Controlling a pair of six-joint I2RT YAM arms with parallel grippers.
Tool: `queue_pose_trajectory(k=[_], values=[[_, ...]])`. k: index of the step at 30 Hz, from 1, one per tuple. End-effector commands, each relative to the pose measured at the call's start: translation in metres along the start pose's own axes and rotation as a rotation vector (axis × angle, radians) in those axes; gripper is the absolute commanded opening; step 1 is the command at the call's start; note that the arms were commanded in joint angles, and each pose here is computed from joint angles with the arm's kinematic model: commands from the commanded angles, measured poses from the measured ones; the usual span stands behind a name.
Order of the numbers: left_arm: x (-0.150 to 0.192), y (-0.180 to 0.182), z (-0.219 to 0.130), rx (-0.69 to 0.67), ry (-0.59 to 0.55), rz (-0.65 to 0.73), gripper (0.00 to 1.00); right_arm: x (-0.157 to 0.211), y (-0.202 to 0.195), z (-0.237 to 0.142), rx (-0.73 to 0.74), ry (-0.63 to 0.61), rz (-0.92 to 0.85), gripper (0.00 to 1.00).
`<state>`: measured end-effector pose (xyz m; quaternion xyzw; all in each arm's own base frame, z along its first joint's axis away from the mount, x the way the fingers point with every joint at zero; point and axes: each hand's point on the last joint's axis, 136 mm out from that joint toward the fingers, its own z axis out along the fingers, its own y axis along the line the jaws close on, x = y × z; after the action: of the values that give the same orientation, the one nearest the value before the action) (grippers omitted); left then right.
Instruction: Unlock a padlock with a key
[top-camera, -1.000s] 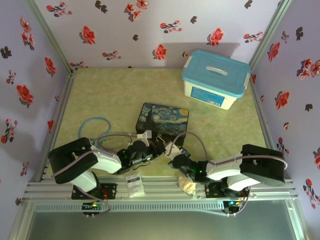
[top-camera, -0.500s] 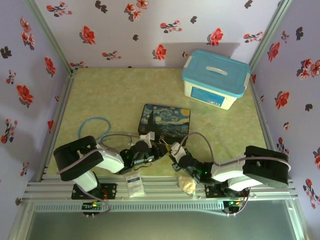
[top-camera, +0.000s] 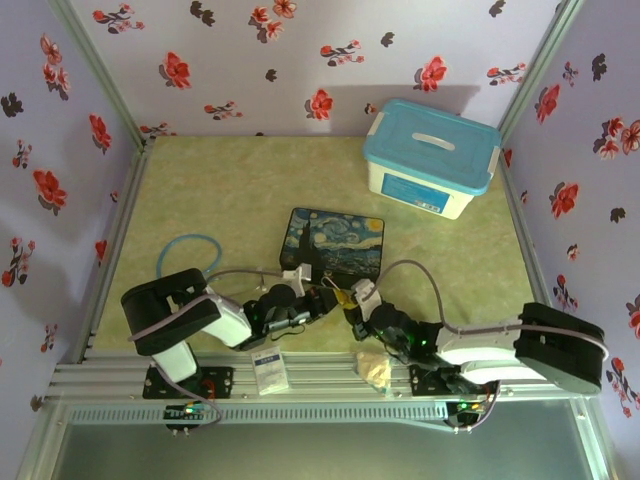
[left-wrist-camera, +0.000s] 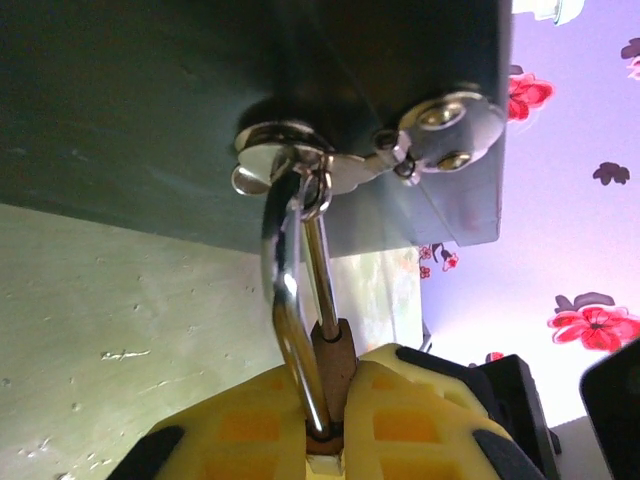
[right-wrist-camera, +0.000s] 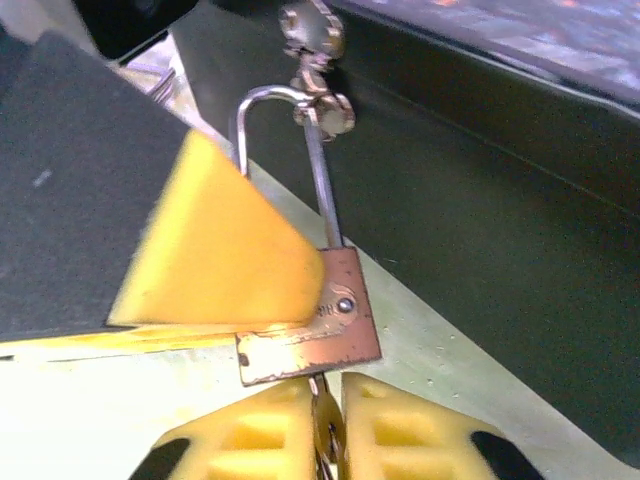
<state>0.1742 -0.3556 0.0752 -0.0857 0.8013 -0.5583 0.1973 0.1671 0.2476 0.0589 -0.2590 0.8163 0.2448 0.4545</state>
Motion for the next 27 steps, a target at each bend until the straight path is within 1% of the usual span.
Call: queue_pose_trajectory(k=[1, 2, 5, 6, 9, 10, 11, 13, 14, 15, 16, 19, 22, 26, 27], values=[[-0.003, 0.039, -0.010, -0.109, -0.032, -0.012, 0.00, 0.001, -0.017, -0.002, 0.062, -0.007, 0.075, 0.18], [-0.003, 0.039, -0.010, -0.105, -0.033, -0.014, 0.00, 0.002, -0.013, -0.002, 0.033, 0.001, 0.077, 0.20], [-0.003, 0.038, -0.009, -0.101, -0.032, -0.018, 0.00, 0.000, -0.011, -0.004, 0.005, -0.022, 0.109, 0.20], [-0.003, 0.038, -0.009, -0.101, -0.032, -0.019, 0.00, -0.001, -0.011, -0.006, 0.004, -0.025, 0.114, 0.22], [-0.004, 0.037, -0.008, -0.107, -0.032, -0.011, 0.00, -0.004, -0.015, -0.009, 0.019, -0.035, 0.124, 0.31], [-0.003, 0.038, -0.008, -0.113, -0.030, -0.008, 0.00, -0.006, -0.016, -0.011, 0.029, -0.038, 0.121, 0.36], [-0.004, 0.038, -0.008, -0.116, -0.030, -0.006, 0.00, -0.007, -0.019, -0.012, 0.047, -0.038, 0.123, 0.40], [-0.003, 0.042, -0.008, -0.138, -0.023, 0.006, 0.00, -0.013, -0.033, -0.015, 0.133, -0.053, 0.128, 0.43], [-0.001, 0.046, -0.010, -0.161, -0.015, 0.014, 0.00, -0.015, -0.042, -0.017, 0.185, -0.064, 0.145, 0.47], [-0.001, 0.049, -0.012, -0.182, -0.012, 0.019, 0.00, -0.017, -0.049, -0.019, 0.222, -0.075, 0.165, 0.48], [-0.004, 0.041, -0.008, -0.180, -0.015, 0.027, 0.00, -0.018, -0.054, -0.021, 0.251, -0.081, 0.181, 0.48], [-0.009, 0.044, -0.015, -0.226, -0.021, 0.047, 0.00, -0.021, -0.062, -0.023, 0.299, -0.099, 0.218, 0.50], [-0.017, 0.050, -0.022, -0.239, -0.035, 0.031, 0.00, -0.022, -0.059, -0.018, 0.290, -0.096, 0.224, 0.50], [-0.015, 0.069, -0.030, -0.309, 0.006, 0.046, 0.00, -0.020, -0.055, -0.010, 0.289, -0.053, 0.198, 0.49], [-0.016, 0.065, -0.028, -0.315, 0.011, 0.062, 0.00, -0.020, -0.053, -0.007, 0.288, -0.042, 0.187, 0.49]])
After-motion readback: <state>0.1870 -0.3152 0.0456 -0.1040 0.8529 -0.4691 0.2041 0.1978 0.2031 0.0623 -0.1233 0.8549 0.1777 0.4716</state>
